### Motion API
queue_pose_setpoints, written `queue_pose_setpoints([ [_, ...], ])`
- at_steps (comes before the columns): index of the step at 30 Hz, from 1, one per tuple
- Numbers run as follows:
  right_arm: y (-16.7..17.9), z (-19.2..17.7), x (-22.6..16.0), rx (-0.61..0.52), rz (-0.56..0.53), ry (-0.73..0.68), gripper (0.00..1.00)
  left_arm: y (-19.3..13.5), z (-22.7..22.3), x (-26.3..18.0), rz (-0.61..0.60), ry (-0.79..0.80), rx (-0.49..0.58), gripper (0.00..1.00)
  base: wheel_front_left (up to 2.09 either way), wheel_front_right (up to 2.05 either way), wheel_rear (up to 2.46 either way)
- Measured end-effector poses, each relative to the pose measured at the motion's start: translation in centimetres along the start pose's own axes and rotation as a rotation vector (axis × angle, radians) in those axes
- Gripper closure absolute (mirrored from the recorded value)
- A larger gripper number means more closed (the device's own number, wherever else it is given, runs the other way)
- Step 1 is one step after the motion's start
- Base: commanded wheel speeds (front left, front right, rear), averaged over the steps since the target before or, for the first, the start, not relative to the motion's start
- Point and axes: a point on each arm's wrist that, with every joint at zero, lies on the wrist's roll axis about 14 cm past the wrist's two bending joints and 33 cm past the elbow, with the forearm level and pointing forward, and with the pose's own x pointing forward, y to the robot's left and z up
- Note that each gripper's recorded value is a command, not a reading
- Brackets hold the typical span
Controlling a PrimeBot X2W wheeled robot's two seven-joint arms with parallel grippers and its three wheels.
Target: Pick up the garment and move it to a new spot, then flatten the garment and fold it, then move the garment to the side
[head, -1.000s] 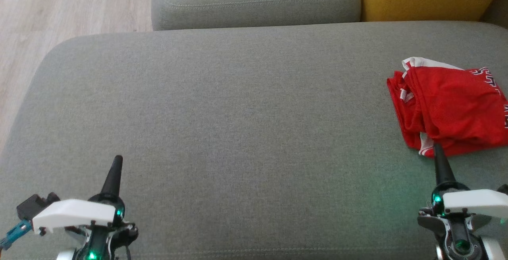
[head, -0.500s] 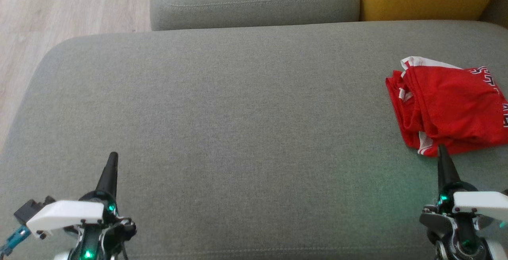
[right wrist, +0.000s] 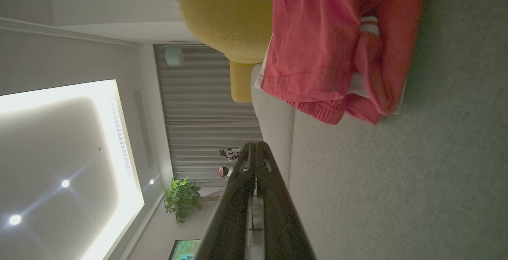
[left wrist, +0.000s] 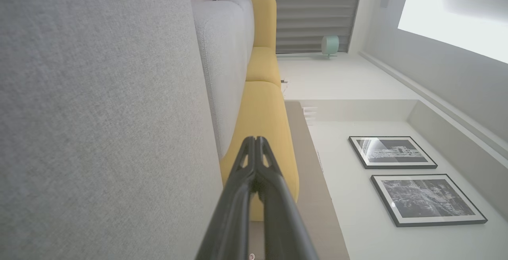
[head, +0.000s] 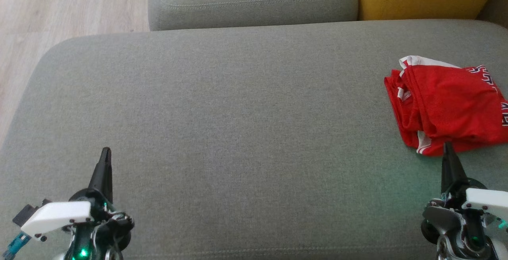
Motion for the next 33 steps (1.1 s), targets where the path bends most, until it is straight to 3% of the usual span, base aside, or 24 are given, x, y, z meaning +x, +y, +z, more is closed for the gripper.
queue_pose_setpoints([
  [33, -0.04, 0.11, -0.02, 0.019, 0.0, -0.005, 1.0, -0.01, 0.26, 0.0, -0.004, -0.009, -0.029, 1.0, 0.0, 0.0, 0.0],
])
